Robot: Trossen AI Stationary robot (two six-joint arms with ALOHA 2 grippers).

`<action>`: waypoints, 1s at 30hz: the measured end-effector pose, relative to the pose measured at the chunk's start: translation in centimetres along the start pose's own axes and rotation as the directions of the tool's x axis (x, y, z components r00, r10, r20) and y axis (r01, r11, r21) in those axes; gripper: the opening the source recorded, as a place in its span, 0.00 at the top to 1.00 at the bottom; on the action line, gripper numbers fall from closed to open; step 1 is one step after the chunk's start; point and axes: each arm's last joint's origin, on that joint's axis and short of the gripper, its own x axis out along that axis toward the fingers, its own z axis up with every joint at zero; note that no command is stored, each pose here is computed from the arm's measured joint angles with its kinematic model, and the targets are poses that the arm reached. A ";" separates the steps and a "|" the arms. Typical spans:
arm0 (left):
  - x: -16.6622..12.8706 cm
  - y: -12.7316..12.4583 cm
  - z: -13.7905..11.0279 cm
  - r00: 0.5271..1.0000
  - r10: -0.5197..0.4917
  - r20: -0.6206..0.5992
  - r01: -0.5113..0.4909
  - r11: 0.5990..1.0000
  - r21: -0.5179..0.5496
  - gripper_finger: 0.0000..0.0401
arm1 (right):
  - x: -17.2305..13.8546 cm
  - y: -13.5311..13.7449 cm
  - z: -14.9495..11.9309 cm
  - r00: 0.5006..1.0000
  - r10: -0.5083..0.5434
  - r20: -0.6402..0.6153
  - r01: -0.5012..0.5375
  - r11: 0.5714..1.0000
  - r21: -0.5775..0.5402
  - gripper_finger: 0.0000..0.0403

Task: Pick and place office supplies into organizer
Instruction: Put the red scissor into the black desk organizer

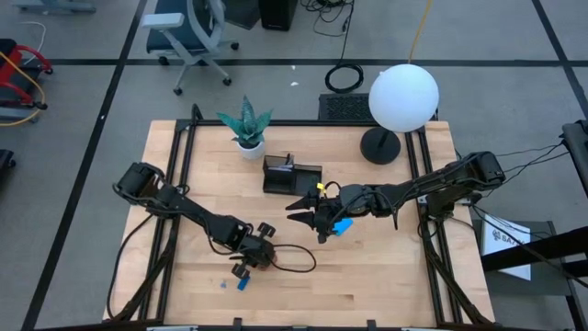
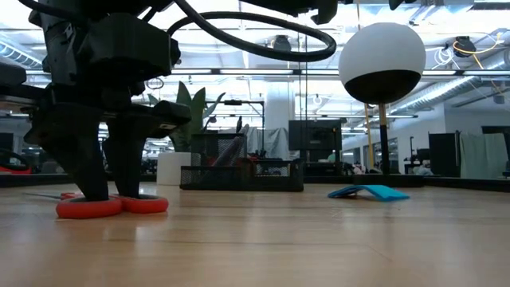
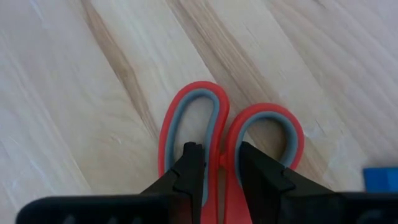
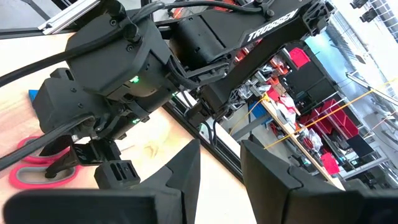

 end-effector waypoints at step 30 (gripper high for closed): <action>-3.8 -1.4 1.3 0.984 0.085 -0.155 -0.087 0.996 -0.007 0.99 | 0.0 -0.1 -0.1 0.995 -0.075 -0.069 0.074 0.997 -0.011 0.74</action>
